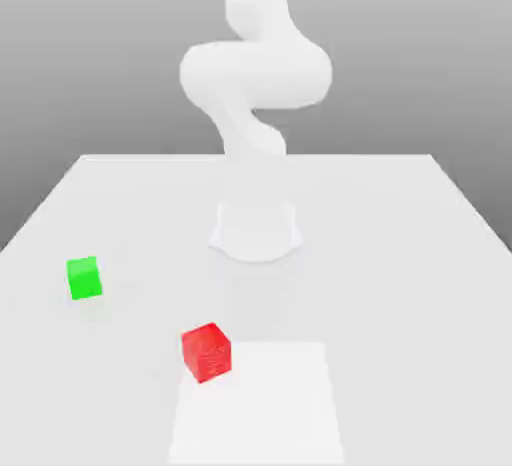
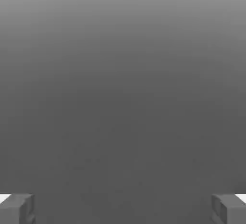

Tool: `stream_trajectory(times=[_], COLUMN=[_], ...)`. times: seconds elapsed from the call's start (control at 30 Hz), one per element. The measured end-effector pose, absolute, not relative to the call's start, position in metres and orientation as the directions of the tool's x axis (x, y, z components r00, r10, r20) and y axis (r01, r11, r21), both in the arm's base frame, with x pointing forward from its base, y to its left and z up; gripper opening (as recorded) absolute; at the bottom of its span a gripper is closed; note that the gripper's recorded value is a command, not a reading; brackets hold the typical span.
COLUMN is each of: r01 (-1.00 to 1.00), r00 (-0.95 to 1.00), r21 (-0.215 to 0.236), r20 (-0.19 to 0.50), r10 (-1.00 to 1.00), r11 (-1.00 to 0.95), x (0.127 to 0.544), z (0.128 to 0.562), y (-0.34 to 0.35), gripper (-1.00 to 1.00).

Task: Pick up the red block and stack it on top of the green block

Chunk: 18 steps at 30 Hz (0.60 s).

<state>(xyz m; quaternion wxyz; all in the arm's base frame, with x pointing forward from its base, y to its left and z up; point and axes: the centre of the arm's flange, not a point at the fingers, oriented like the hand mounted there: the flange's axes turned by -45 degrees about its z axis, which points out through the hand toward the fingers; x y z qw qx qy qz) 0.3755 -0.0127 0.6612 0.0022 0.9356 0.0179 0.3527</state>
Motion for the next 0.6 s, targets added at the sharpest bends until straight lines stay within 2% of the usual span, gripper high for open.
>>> stream_trajectory(times=[0.13,0.3,0.43,0.57,0.6], r01=[0.123,0.253,0.368,0.494,0.511], r00=[0.832,0.891,0.902,0.868,0.859], r21=[0.055,0.076,0.066,0.020,0.011], r20=[0.539,0.370,0.218,0.046,0.023], r10=[0.134,0.263,0.373,0.495,0.511], r11=[-0.991,-0.964,-0.927,-0.869,-0.860], x=[0.414,0.427,0.410,0.366,0.358], z=[0.562,0.437,0.336,0.234,0.217], y=[-0.032,-0.047,-0.057,-0.065,-0.067], gripper=[0.00,0.00,0.00,0.00,0.00])
